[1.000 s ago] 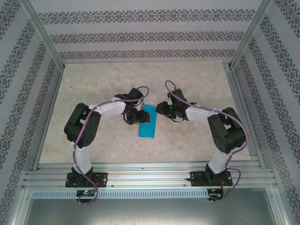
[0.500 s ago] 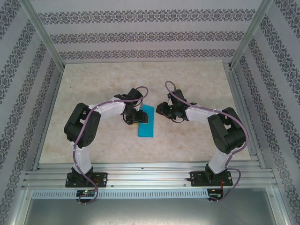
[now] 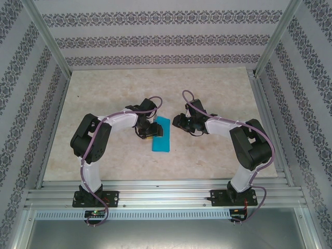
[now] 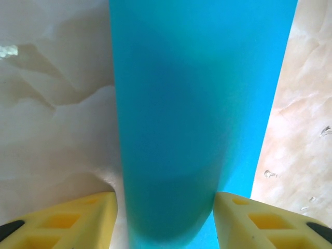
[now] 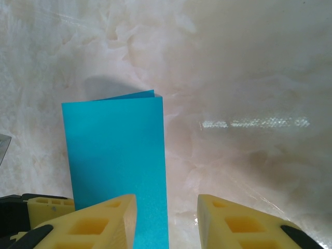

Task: Fold a paper plane with a square sheet of paper (fold left side to right side)
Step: First fold in half a square sheet of paper at the center of the table.

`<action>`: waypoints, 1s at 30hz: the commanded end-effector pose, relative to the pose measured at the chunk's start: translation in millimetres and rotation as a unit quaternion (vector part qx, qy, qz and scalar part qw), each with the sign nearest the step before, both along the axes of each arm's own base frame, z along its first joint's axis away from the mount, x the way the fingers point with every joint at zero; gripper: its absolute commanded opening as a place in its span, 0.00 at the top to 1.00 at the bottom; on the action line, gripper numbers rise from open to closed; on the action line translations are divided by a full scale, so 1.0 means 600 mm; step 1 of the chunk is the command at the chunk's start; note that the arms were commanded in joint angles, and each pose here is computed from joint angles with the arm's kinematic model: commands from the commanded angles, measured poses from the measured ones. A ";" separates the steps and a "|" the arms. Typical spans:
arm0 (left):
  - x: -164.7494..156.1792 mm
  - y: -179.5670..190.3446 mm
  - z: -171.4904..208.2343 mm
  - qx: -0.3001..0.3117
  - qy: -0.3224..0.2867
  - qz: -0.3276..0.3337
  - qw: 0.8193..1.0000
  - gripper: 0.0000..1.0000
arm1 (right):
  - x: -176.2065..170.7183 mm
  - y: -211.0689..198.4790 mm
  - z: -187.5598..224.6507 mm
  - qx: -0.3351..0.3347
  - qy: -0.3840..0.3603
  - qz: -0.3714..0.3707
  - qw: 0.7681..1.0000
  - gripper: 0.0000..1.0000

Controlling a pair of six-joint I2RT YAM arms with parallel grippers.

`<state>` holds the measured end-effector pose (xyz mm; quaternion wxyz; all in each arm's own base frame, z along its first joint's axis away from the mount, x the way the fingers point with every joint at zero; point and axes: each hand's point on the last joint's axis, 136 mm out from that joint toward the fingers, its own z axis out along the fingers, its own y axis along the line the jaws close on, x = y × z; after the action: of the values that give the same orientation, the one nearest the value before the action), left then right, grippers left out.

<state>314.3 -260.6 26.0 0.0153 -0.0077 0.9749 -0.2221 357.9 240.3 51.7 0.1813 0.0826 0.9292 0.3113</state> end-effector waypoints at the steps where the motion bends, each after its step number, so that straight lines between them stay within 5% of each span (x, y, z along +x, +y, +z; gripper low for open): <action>1: 0.017 0.008 -0.011 -0.002 -0.012 0.018 1.000 0.44 | -0.006 0.003 0.013 -0.004 -0.016 0.009 1.000 0.64; 30: 0.017 0.023 -0.036 0.007 -0.001 0.034 0.999 0.46 | -0.009 0.014 0.014 0.000 -0.015 0.016 1.000 0.64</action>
<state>316.0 -258.4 24.6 0.0109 -0.0263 0.9715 -0.2352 354.1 244.9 51.2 0.1785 0.0764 0.9299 0.3122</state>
